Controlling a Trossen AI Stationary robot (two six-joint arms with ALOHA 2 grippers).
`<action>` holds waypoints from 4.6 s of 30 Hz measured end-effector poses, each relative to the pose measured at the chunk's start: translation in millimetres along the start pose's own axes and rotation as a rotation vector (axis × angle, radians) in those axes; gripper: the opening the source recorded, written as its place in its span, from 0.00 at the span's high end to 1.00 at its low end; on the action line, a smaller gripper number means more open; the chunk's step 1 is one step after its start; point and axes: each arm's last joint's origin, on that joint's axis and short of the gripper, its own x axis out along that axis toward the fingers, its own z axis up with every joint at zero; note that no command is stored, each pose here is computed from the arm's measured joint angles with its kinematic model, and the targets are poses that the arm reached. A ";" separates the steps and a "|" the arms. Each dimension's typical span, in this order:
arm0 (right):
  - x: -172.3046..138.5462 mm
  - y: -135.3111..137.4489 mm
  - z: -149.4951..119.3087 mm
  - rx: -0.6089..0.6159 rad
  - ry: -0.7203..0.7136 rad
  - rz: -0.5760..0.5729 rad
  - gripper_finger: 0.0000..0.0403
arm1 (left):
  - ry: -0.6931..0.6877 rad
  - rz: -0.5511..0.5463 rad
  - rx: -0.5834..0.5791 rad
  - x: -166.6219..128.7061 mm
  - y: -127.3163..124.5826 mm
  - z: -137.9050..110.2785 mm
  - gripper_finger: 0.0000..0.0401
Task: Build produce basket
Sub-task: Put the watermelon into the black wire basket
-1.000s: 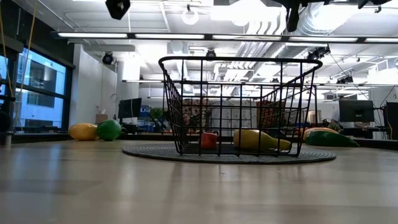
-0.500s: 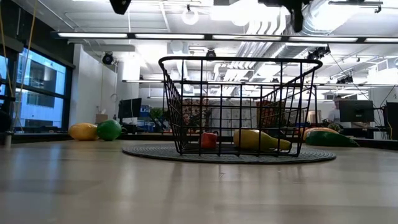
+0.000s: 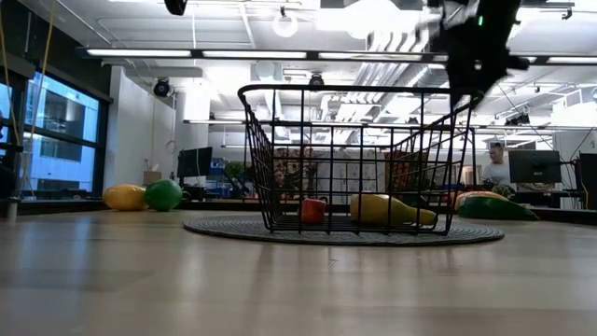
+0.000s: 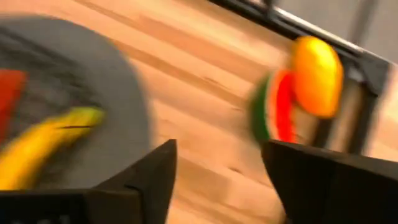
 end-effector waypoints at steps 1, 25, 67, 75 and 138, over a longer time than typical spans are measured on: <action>8.6 -0.8 0.7 -0.002 0.012 -0.045 0.40 | 0.000 0.000 0.000 0.0 0.0 0.0 0.35; 170.0 -18.3 34.3 -0.038 0.466 -0.314 0.34 | 0.015 0.010 -0.009 4.5 0.6 -2.2 0.35; 193.8 -30.5 43.4 0.142 0.427 -0.309 0.52 | 0.061 0.019 -0.009 4.4 1.5 -6.6 0.34; 193.7 -31.8 43.1 0.144 0.434 -0.312 0.60 | 0.057 0.042 -0.008 4.4 2.1 -6.5 0.34; -61.1 -16.5 29.0 0.178 -0.539 0.723 0.79 | 0.054 0.102 0.020 4.3 3.9 -6.8 0.34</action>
